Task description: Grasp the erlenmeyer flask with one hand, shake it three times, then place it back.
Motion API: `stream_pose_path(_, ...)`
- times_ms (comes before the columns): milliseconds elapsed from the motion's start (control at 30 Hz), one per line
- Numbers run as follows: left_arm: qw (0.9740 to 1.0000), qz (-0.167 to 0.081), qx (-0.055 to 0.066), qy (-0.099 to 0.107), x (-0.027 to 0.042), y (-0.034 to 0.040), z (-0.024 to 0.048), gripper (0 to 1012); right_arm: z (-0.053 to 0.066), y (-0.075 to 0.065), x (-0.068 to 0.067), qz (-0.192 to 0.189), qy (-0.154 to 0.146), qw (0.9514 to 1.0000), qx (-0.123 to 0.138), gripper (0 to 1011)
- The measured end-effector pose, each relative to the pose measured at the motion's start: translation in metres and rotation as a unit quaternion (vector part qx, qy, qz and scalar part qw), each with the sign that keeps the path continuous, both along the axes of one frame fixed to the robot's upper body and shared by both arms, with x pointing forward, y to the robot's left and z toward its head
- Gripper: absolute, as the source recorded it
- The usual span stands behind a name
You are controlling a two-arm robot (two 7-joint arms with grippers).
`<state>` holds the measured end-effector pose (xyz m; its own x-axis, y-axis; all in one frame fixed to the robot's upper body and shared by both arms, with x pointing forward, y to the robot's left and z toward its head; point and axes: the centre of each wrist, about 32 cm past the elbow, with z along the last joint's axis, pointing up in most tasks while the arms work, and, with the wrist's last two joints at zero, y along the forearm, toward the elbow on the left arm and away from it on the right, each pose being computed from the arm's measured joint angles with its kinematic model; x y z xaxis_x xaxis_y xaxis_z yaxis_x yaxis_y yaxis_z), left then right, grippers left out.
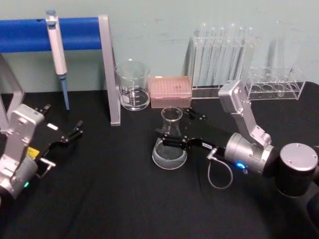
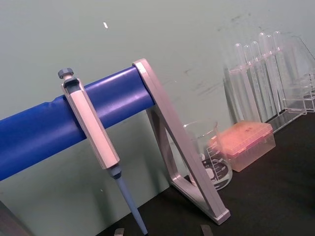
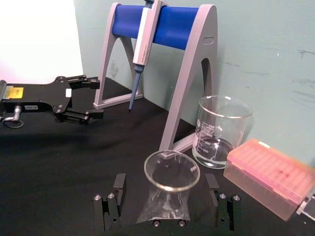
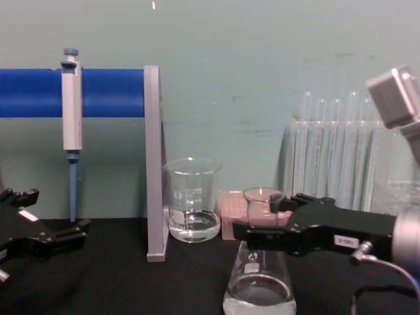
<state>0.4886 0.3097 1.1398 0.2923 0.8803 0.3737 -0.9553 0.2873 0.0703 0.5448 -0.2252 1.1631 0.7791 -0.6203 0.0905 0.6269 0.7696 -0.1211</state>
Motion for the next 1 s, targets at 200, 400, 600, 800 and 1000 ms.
stream_pose_path(200,1.0000,0.000,0.000,0.000,0.0000,0.0000,0.0000,1001,0.002,-0.012,-0.009,0.004,0.001,1.0000,0.001,1003)
stream_pose_path(400,1.0000,0.000,0.000,0.000,0.0000,0.0000,0.0000,1001,0.004,-0.026,-0.019,0.005,0.002,1.0000,0.001,1003)
stream_pose_path(600,1.0000,0.000,0.000,0.000,0.0000,0.0000,0.0000,1001,0.007,-0.038,-0.027,0.005,0.002,1.0000,0.003,1002)
stream_pose_path(800,1.0000,0.000,0.000,0.000,0.0000,0.0000,0.0000,1001,0.010,-0.049,-0.032,-0.004,-0.001,1.0000,0.003,1003)
stream_pose_path(1000,1.0000,0.000,0.000,0.000,0.0000,0.0000,0.0000,1001,0.012,-0.056,-0.033,-0.038,-0.007,0.9992,0.006,1003)
